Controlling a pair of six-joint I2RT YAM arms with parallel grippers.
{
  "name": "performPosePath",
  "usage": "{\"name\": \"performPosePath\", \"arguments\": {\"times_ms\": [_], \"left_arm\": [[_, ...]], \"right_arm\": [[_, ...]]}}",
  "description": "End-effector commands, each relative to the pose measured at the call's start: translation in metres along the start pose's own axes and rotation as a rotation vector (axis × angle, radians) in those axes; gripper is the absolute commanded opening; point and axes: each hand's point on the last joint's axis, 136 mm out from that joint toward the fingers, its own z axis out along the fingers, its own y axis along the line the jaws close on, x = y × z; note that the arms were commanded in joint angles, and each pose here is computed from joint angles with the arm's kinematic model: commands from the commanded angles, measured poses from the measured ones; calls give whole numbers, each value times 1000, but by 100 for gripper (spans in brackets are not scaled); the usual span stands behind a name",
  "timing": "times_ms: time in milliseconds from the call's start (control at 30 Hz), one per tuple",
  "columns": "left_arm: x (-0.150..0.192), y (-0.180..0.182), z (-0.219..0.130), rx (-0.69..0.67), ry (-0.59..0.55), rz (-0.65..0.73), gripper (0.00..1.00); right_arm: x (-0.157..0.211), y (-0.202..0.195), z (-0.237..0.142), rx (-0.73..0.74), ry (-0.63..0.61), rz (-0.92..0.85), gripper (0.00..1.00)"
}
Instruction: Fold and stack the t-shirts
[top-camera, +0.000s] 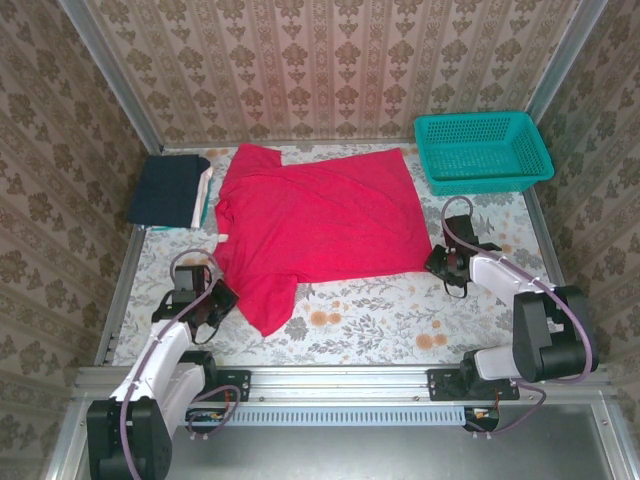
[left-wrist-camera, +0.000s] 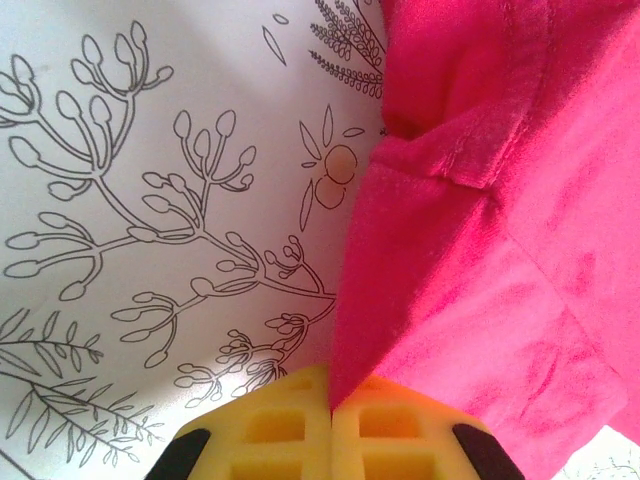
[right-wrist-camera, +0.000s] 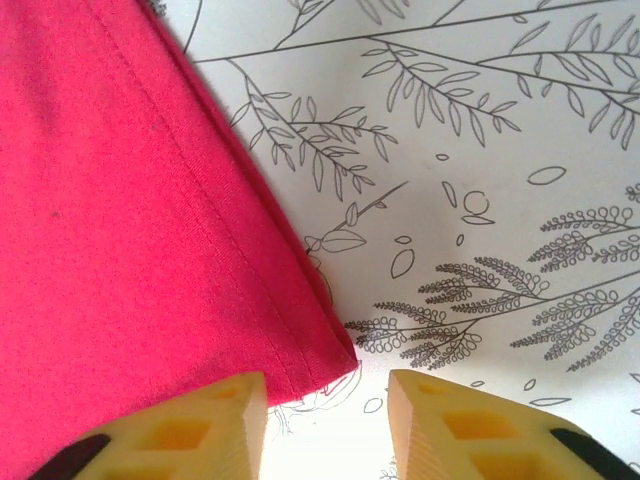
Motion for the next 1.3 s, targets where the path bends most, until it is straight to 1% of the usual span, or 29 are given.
{"name": "performPosePath", "arguments": {"times_ms": [0,67,100,200,300,433,733,1067,1233,1267], "left_arm": [[-6,-5,-4,0,-5,15,0],[-6,-6,-4,-3,-2,17,0],[-6,-5,-3,-4,-1,19,0],[-7,-6,-3,-3,-3,18,0],[-6,-5,-2,-4,-2,15,0],[-5,-2,-1,-7,-2,12,0],[-5,-2,0,-5,-1,12,0],[-3,0,2,-4,2,10,0],[-3,1,2,-5,3,8,0],[-3,1,2,-3,3,8,0]], "right_arm": [[2,-5,2,21,5,-6,46],[-1,-1,1,9,0,-7,46],[3,-3,7,21,24,-6,46],[2,2,9,3,34,-6,44],[2,5,10,-8,44,-10,41],[1,9,10,-23,47,-13,34],[-1,10,12,-25,43,-11,34],[-11,16,16,-31,21,0,26],[-12,16,19,-28,21,2,26],[-11,16,21,-24,30,1,24]]}}
